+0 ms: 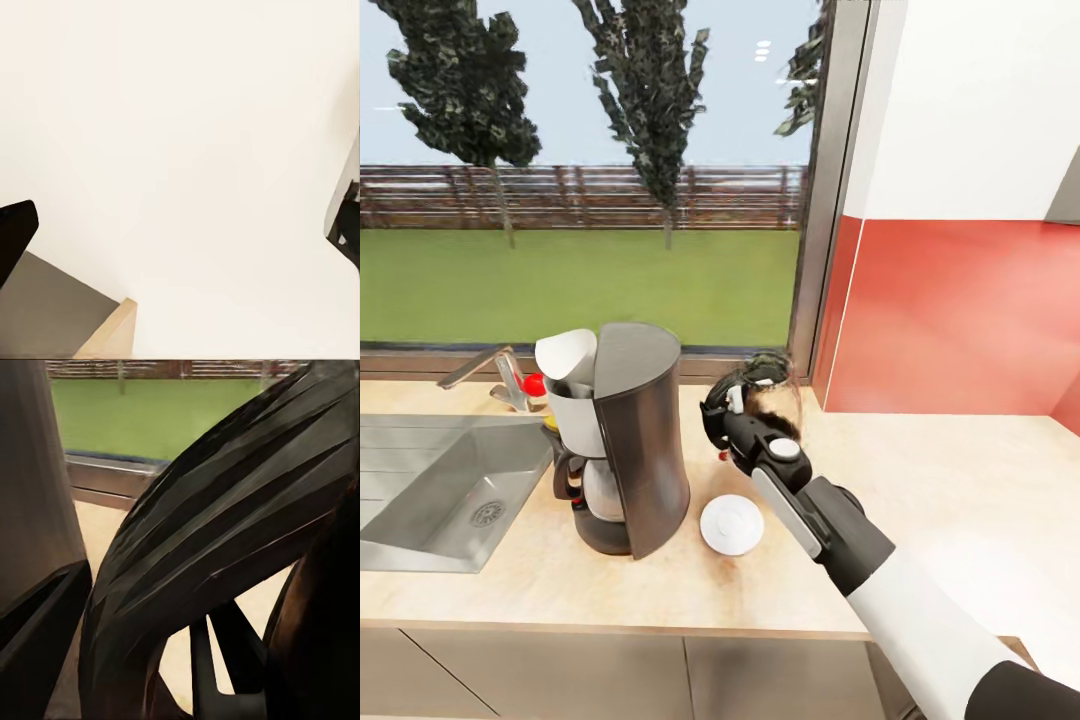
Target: Set up a coffee station on the kitchen countertop: keep the coffee maker on the countertop, move the bottle of coffee from the kitchen shelf to the counter next to the coffee maker, place a paper coffee filter on top of the coffee maker, put the saucer next to the coffee maker with the coffee cup on the saucer, and place the electric kettle next to the coffee maker.
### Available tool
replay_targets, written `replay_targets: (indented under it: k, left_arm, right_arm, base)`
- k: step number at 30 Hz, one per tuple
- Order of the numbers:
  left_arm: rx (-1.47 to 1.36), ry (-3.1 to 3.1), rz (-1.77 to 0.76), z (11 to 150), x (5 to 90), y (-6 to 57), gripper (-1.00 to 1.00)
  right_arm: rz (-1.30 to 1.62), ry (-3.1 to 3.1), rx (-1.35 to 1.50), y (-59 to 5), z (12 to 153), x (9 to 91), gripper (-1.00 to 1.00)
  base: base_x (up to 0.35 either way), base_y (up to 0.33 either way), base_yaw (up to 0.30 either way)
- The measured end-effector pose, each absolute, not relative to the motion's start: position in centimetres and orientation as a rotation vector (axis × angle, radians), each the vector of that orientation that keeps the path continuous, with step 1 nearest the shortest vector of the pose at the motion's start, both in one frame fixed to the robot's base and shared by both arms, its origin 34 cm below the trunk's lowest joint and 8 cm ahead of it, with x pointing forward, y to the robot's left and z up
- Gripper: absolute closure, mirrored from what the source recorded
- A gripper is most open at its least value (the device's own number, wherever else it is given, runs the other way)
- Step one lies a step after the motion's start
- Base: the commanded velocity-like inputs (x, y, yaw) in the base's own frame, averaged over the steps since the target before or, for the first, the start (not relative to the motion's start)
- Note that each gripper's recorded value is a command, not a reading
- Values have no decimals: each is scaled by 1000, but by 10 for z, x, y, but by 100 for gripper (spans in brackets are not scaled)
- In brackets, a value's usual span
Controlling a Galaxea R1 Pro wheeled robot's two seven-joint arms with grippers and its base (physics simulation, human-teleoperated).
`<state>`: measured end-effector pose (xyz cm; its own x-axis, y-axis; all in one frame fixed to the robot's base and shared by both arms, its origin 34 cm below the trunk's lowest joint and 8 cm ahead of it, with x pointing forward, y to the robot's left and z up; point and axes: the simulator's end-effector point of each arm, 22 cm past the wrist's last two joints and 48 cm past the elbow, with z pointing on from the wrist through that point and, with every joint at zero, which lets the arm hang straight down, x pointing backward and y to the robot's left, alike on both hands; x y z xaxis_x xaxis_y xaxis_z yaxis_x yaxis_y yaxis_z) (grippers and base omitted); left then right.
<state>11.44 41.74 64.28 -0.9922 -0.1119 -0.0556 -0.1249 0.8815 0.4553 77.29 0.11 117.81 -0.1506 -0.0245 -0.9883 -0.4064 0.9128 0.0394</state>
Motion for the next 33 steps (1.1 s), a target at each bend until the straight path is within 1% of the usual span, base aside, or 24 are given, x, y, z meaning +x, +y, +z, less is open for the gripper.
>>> replay_targets:
  k: [5, 30, 31, 32, 33]
  left_arm:
    - [-185, 3039, 740, 644, 103, 418, -100]
    - [-186, 3041, 737, 644, 101, 417, -100]
    - [-186, 3041, 737, 644, 101, 417, -100]
    - [-187, 3039, 738, 644, 101, 418, -100]
    - [-187, 3040, 738, 644, 101, 418, -100]
  right_arm:
    - [305, 1757, -319, -5, 1158, 775, 100]
    - [119, 1881, -332, -104, 1074, 795, 100]
    - [254, 1773, -458, -105, 1086, 792, 100]
    - [359, 1747, -559, -85, 1087, 778, 100]
    - [380, 1740, -580, -78, 1087, 775, 100]
  base:
    - [0, 0, 0]
    - [0, 0, 0]
    - [0, 0, 0]
    - [0, 0, 0]
    - [0, 0, 0]
